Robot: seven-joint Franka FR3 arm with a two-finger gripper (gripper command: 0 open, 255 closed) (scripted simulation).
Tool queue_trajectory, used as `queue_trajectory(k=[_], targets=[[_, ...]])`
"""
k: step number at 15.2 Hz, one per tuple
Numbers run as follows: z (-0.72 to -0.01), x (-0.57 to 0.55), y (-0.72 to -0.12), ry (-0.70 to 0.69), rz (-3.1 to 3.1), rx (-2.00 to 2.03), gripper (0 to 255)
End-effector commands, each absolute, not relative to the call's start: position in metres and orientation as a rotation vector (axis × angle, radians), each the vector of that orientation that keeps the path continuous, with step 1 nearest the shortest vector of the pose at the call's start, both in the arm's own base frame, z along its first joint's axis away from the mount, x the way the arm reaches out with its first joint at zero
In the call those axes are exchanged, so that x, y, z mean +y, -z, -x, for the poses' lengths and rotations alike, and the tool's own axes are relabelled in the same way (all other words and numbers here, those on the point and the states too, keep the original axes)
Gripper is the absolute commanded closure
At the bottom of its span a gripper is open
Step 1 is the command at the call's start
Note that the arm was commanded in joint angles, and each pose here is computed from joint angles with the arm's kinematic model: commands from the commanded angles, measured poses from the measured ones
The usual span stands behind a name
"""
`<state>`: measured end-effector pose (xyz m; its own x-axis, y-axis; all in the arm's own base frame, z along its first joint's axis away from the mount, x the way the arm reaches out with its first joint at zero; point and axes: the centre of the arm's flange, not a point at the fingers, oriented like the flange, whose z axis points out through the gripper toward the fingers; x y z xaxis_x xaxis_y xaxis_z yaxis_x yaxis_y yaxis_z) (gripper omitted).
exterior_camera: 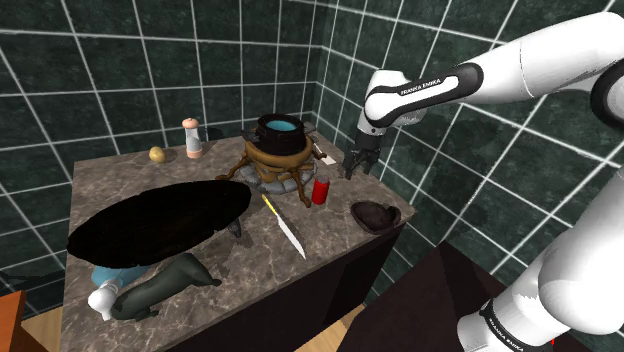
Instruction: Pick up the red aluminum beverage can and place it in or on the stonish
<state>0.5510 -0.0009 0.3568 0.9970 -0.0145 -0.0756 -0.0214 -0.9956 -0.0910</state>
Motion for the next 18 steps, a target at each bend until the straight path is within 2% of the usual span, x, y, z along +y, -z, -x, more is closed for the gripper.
queue_trajectory(k=[1,13,18], targets=[[-0.570,-0.004,-0.341,-0.108,3.051,0.024,0],[-0.697,-0.005,-0.251,-0.076,3.067,0.001,0],[-0.702,-0.003,-0.226,-0.074,3.068,0.000,0]])
